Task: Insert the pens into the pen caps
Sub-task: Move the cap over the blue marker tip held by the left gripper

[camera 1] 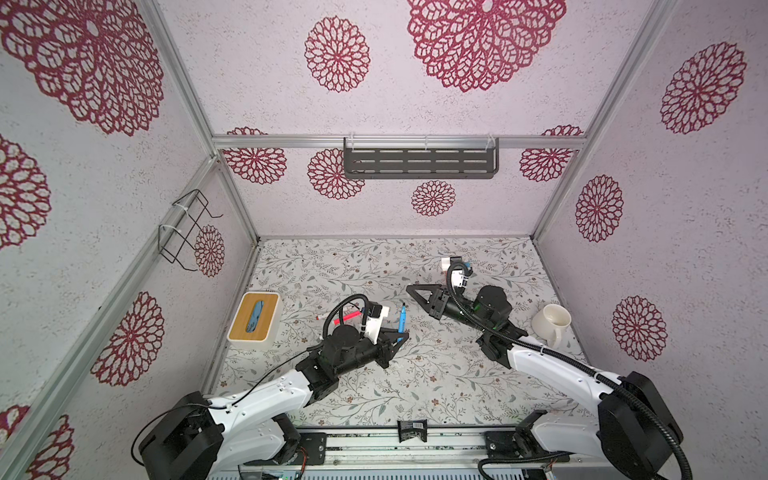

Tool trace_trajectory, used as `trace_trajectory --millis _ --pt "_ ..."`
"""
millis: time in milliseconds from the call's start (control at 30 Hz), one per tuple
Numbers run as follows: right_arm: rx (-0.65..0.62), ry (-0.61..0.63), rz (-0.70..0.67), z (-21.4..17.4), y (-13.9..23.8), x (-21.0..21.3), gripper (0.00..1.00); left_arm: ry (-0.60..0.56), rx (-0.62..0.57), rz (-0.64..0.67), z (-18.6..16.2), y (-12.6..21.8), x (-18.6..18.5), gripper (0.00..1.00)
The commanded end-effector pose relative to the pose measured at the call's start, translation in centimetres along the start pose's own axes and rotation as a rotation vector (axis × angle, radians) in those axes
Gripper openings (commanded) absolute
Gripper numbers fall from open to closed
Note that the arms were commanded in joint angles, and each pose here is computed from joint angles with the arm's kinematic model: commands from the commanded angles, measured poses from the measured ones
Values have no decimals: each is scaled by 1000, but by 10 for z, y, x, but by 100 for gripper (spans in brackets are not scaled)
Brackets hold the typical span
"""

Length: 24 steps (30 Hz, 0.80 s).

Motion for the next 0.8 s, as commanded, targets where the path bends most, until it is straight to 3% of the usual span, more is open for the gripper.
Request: trace_trajectory --millis 0,767 --pt "-30 44 104 12 -3 25 7 -4 -33 -38 9 -1 -9 0" --pt "2 30 153 -5 -1 22 6 -11 -52 -22 17 6 -12 0"
Point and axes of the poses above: each gripper's point midway between its finger pads, its own y axis back along the fingers, its own x axis along the line the jaws close on, z = x × y, the point moved 6 cm from there along y, back along the fingers, and after that the axes turned 5 degrees about -y, right-handed, at the moved point
